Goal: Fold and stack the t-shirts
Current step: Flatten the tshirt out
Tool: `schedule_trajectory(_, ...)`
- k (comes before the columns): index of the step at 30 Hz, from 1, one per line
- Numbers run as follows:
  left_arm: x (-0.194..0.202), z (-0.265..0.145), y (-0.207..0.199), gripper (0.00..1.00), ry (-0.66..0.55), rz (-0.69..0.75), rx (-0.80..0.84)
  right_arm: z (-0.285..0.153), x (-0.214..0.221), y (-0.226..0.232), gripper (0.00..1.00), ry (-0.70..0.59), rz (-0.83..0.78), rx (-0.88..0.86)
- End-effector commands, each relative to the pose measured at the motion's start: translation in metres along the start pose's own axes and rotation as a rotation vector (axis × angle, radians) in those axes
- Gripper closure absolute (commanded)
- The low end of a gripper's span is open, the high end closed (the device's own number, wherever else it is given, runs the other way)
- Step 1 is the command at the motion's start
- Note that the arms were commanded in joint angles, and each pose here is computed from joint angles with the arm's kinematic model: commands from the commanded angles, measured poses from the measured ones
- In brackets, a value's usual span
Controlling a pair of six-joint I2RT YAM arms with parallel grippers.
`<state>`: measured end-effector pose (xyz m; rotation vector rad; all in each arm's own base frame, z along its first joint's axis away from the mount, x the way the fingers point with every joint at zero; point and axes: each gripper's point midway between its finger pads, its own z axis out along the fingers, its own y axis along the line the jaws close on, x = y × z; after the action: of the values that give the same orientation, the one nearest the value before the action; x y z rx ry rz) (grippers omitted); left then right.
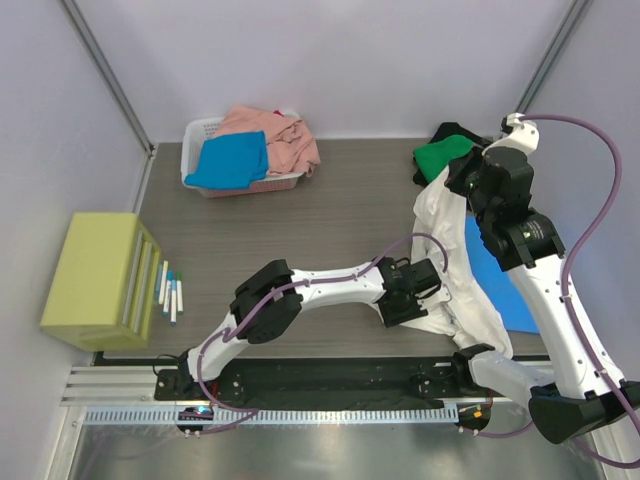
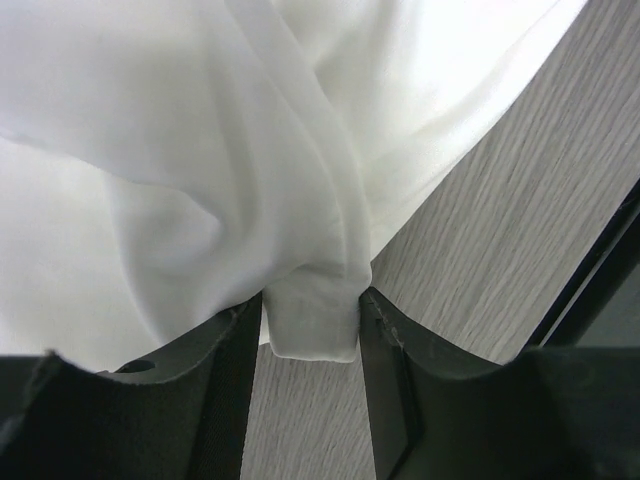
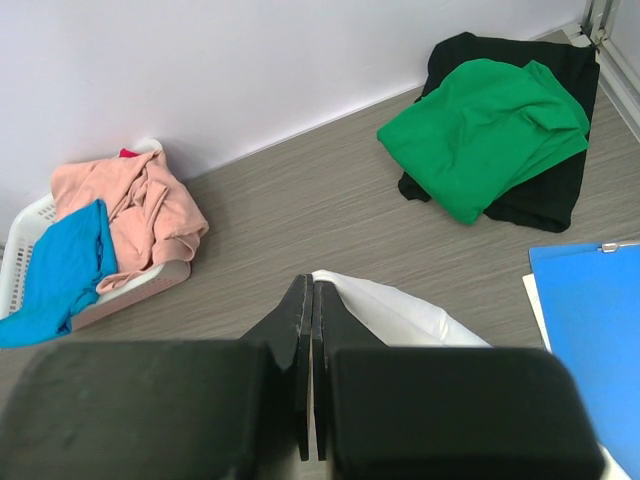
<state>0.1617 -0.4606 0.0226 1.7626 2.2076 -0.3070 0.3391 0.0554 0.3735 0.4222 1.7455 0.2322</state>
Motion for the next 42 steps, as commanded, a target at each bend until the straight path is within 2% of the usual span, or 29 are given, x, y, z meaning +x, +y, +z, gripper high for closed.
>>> schedule_trajectory(1, 0.005, -0.009, 0.004, 0.56, 0.013, 0.006, 0.008, 0.0, -0.013, 0.005, 0.99, -0.053, 0.032, -0.018)
schedule_trajectory(8, 0.007, -0.025, 0.014, 0.54, 0.013, -0.008, -0.006, 0.003, -0.009, -0.001, 0.99, -0.051, 0.026, 0.007)
schedule_trajectory(11, 0.008, -0.039, 0.02, 0.58, 0.003, -0.031, -0.004, 0.004, -0.006, -0.002, 0.99, -0.045, 0.023, 0.012)
schedule_trajectory(12, 0.004, -0.05, 0.021, 0.72, -0.025, -0.039, 0.005, 0.004, -0.005, -0.003, 0.99, -0.044, 0.022, 0.015)
schedule_trajectory(15, 0.008, -0.059, 0.028, 0.95, -0.029, -0.05, -0.002, 0.006, -0.004, -0.002, 0.99, -0.041, 0.024, 0.011)
schedule_trajectory(16, 0.008, -0.063, 0.029, 0.98, -0.032, -0.049, -0.002, 0.007, -0.002, -0.002, 0.99, -0.038, 0.023, 0.01)
schedule_trajectory(28, 0.005, -0.07, 0.044, 1.0, -0.048, -0.073, -0.036, 0.004, -0.005, -0.004, 0.99, -0.049, 0.016, 0.017)
schedule_trajectory(31, 0.002, -0.082, 0.07, 1.0, -0.077, -0.12, -0.068, 0.002, -0.009, -0.003, 0.99, -0.06, 0.016, 0.013)
schedule_trajectory(34, 0.004, -0.11, 0.122, 1.0, -0.123, -0.209, -0.137, -0.004, -0.02, 0.004, 0.99, -0.079, 0.015, -0.02)
schedule_trajectory(35, 0.009, -0.137, 0.159, 1.0, -0.166, -0.281, -0.182, -0.007, -0.025, 0.007, 0.99, -0.088, 0.004, -0.039)
schedule_trajectory(37, 0.018, -0.17, 0.197, 1.0, -0.22, -0.367, -0.225, -0.018, -0.036, 0.019, 0.99, -0.105, 0.005, -0.105)
schedule_trajectory(38, 0.033, -0.207, 0.234, 1.0, -0.28, -0.446, -0.272, -0.021, -0.04, 0.021, 0.99, -0.111, 0.004, -0.117)
schedule_trajectory(40, 0.053, -0.248, 0.263, 1.0, -0.339, -0.525, -0.315, -0.03, -0.046, 0.025, 0.99, -0.119, 0.008, -0.146)
schedule_trajectory(41, 0.076, -0.271, 0.287, 1.0, -0.368, -0.59, -0.353, -0.035, -0.048, 0.027, 0.99, -0.121, 0.011, -0.162)
schedule_trajectory(42, 0.086, -0.301, 0.292, 1.0, -0.415, -0.607, -0.394, -0.042, -0.048, 0.034, 0.99, -0.112, 0.024, -0.212)
